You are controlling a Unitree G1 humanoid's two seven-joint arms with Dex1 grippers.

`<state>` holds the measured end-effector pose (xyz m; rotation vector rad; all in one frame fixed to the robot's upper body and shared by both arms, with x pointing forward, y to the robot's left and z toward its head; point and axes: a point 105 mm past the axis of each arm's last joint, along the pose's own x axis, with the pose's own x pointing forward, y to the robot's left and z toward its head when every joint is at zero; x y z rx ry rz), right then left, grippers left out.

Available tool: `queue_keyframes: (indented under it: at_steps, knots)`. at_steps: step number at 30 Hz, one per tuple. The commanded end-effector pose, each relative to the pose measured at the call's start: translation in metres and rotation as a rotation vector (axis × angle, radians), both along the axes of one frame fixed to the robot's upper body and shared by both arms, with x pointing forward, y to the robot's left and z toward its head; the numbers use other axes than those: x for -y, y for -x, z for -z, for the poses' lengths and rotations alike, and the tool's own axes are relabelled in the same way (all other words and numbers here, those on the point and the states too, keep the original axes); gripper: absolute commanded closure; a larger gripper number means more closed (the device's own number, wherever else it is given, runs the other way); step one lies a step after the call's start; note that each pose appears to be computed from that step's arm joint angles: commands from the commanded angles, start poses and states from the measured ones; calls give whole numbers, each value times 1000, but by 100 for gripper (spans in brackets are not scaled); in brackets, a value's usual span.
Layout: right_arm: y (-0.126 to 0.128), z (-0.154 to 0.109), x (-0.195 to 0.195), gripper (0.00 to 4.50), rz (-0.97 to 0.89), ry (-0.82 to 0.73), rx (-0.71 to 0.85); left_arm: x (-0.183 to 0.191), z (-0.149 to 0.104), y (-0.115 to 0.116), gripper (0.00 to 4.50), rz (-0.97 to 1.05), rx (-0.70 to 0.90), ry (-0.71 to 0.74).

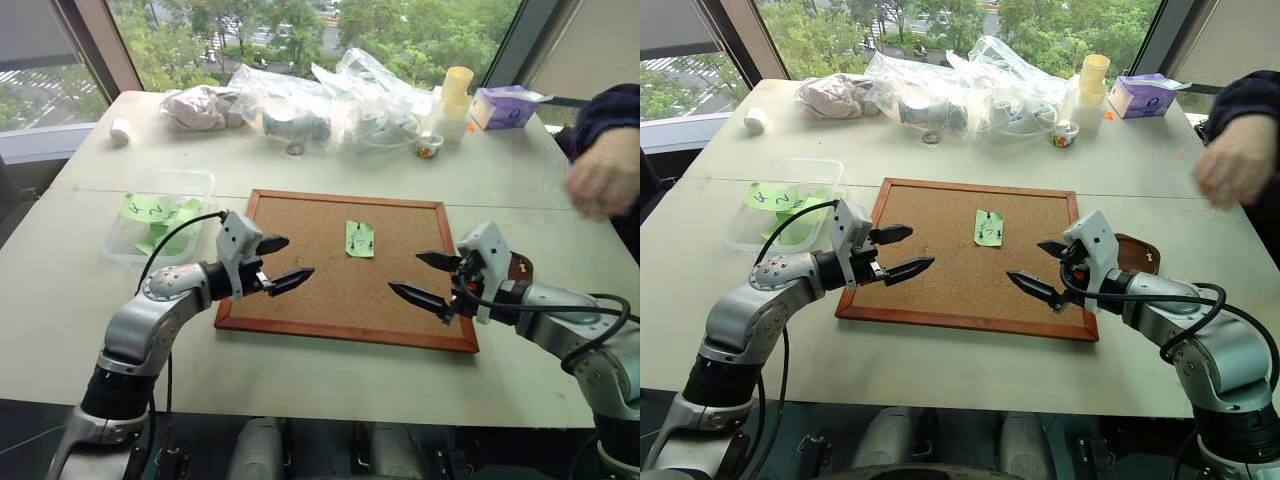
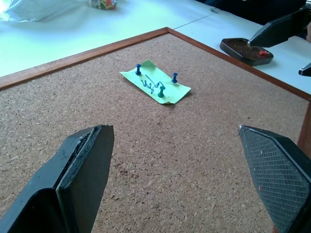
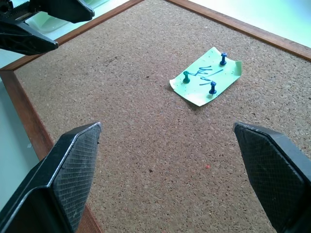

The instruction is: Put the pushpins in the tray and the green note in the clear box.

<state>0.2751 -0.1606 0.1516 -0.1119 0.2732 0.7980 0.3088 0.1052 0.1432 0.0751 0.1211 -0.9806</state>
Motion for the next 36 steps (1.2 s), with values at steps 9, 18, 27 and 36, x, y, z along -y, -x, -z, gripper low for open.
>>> queue_keyframes:
  at_steps: [9,18,27,36]
  knots:
    - [-3,-10,-2,0,-11,6,47,2,-13,4,1,14,50,13]
    - [-6,-11,-3,0,-12,4,53,5,-13,3,1,25,71,5]
    - [-9,-12,-4,0,-12,3,65,9,-13,-2,1,21,96,11]
    - [-27,-17,-10,0,9,1,109,32,-1,-10,311,67,148,4]
